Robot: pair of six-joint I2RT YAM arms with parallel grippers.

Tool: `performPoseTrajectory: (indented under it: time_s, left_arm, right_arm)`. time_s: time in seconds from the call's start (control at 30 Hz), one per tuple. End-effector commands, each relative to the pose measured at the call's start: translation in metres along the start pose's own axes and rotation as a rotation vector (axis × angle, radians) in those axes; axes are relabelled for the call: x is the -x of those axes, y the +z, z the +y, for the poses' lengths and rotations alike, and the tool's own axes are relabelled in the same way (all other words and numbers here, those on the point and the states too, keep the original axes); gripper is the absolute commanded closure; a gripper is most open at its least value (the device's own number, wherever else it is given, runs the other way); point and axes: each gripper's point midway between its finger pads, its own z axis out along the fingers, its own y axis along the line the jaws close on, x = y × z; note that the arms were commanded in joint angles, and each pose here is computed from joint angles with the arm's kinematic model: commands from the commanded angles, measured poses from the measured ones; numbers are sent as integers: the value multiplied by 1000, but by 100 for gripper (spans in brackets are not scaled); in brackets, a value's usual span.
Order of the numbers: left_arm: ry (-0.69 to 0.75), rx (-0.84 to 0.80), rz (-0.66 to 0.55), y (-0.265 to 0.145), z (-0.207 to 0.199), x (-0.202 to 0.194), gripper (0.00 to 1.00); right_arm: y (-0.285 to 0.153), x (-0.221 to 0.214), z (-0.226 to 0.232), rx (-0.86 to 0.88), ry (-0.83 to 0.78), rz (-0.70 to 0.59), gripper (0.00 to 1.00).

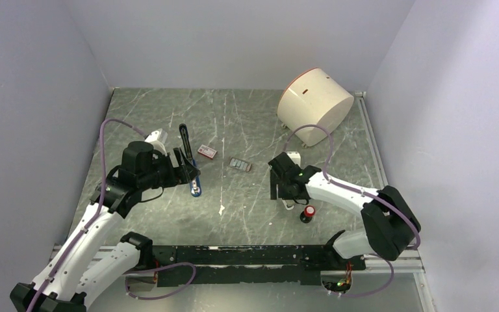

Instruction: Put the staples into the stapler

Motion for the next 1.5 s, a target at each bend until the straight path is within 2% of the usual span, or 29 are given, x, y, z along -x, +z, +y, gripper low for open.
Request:
performPoseTrajectory:
  time_s: [0.0, 0.2, 0.33, 0.53, 0.67, 0.93, 1.0, 1.13, 1.27, 1.33, 1.47]
  left_arm:
    - [4, -58, 1, -1, -10, -2, 15]
    - [1, -76, 26, 1, -10, -11, 15]
    - [-16, -49, 68, 3, -3, -20, 16]
    - [-50, -24, 116, 8, 8, -39, 15]
    - [-73, -46, 138, 13, 9, -49, 16]
    - [-90, 50, 119, 12, 27, -51, 17]
    - [-98, 34, 122, 13, 25, -53, 18]
    - [-101, -3, 136, 15, 21, -58, 21]
    - [-94, -5, 137, 17, 22, -58, 20]
    - [-98, -18, 142, 19, 20, -60, 20]
    - [-108, -39, 160, 26, 18, -66, 22]
  right_arm:
    - [6, -5, 7, 39, 26, 17, 29]
    - [13, -14, 4, 23, 13, 43, 38]
    - [19, -17, 8, 32, 17, 65, 50]
    - [18, -14, 23, 76, 53, 47, 60]
    - [14, -14, 48, 107, 40, 26, 62]
    - [12, -22, 122, 183, -44, -20, 63]
    - [15, -21, 136, 187, -67, -25, 62]
    - [17, -17, 150, 197, -87, -25, 54]
    - [11, -15, 149, 200, -95, -25, 38]
    - [2, -13, 148, 217, -95, -33, 33]
    - [-12, -14, 141, 237, -98, -34, 31]
